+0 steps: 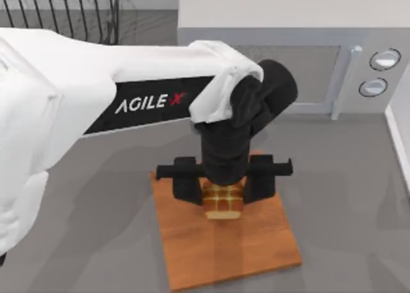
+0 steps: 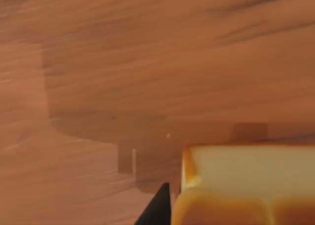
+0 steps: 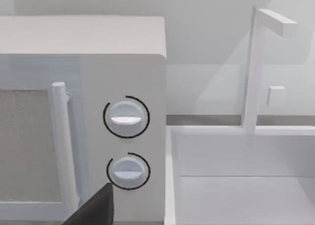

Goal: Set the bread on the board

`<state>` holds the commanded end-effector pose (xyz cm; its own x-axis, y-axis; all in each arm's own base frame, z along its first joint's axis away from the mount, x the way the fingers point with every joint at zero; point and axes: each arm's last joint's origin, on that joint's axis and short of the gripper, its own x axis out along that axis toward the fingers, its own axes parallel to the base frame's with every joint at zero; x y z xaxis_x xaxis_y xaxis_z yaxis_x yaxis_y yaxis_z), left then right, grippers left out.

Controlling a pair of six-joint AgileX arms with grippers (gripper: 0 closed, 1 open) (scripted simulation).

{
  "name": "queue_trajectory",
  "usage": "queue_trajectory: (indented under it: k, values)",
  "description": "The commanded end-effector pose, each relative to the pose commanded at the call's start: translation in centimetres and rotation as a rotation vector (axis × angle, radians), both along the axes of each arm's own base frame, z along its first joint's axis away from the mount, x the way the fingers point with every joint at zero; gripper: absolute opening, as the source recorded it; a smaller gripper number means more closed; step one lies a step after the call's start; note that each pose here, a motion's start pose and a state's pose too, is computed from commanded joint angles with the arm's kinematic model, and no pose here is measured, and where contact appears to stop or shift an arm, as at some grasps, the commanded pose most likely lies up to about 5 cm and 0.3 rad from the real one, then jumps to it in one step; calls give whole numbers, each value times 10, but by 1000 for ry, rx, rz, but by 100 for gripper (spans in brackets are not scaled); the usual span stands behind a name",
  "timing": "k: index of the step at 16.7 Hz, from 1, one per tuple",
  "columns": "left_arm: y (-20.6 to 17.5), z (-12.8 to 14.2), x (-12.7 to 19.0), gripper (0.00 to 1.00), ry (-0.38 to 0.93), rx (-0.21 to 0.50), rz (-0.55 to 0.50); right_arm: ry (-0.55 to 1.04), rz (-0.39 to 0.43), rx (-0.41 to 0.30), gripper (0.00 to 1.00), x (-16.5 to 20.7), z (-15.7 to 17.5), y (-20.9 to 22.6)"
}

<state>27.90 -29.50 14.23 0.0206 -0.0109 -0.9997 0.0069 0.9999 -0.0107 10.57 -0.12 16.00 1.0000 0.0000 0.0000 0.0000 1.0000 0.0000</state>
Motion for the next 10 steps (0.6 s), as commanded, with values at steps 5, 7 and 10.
queue_trajectory:
  k: [5, 7, 10]
  values:
    - [0, -3, 0, 0, 5, 6, 0, 0, 0, 0, 100, 0, 0, 0]
    - [0, -3, 0, 15, 5, 6, 0, 0, 0, 0, 100, 0, 0, 0]
    - [0, -3, 0, 38, 5, 6, 0, 0, 0, 0, 100, 0, 0, 0]
